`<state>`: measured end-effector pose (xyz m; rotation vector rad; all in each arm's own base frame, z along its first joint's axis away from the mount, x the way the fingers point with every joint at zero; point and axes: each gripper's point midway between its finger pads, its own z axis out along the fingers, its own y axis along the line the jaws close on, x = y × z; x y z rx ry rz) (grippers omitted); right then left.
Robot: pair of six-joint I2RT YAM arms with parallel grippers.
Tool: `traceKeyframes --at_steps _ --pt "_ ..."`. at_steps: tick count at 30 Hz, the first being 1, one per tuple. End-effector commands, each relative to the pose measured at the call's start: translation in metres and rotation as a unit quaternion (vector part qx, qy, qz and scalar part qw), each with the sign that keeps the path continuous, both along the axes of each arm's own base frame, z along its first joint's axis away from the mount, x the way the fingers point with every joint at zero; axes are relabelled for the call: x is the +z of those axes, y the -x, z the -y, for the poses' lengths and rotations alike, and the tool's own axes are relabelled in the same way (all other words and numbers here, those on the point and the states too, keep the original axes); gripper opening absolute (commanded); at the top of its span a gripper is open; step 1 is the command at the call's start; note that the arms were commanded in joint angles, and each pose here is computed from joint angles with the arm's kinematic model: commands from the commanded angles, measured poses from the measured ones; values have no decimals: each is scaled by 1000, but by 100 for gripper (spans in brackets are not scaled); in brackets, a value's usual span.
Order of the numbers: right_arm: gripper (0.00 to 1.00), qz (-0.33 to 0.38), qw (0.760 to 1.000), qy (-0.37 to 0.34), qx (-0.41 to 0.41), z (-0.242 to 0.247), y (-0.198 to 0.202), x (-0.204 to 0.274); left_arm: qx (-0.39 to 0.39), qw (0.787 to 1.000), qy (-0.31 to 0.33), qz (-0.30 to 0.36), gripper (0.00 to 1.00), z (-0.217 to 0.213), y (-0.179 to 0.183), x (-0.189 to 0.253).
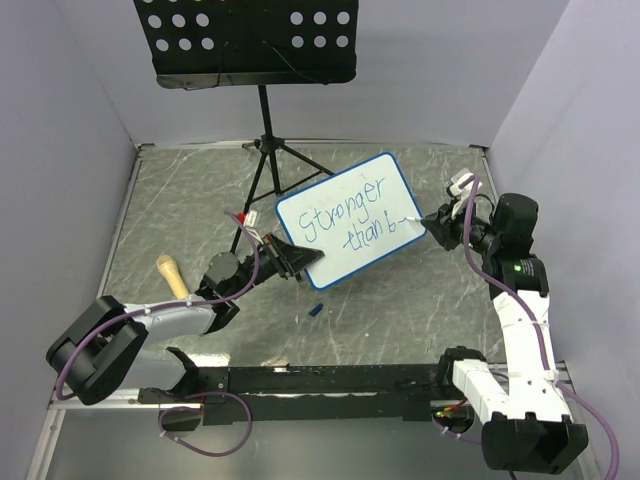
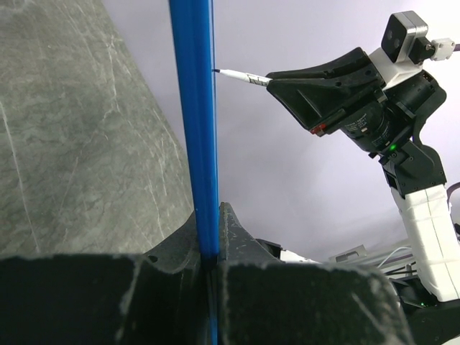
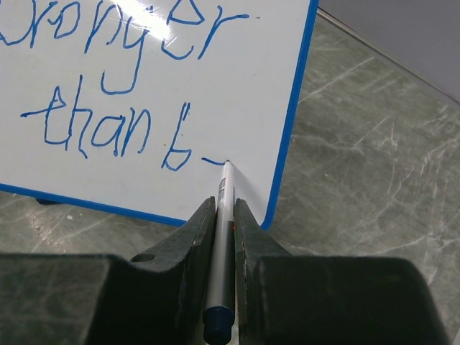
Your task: Write a sentence on the whiteboard
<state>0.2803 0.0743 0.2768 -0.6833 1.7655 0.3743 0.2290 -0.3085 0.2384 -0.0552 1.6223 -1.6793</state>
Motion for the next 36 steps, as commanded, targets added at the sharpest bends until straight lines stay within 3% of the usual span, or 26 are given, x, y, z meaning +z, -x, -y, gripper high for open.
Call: traceKeyframes --at_steps 1,21,36 --pt "0 27 1000 -6 5 -1 -6 20 -26 992 85 94 1 -3 16 68" --pt "0 -20 998 -12 53 -15 17 -5 -9 992 85 90 1 -5 10 68" --pt "0 -18 1000 8 17 -2 15 -11 4 993 85 87 1 -11 10 67"
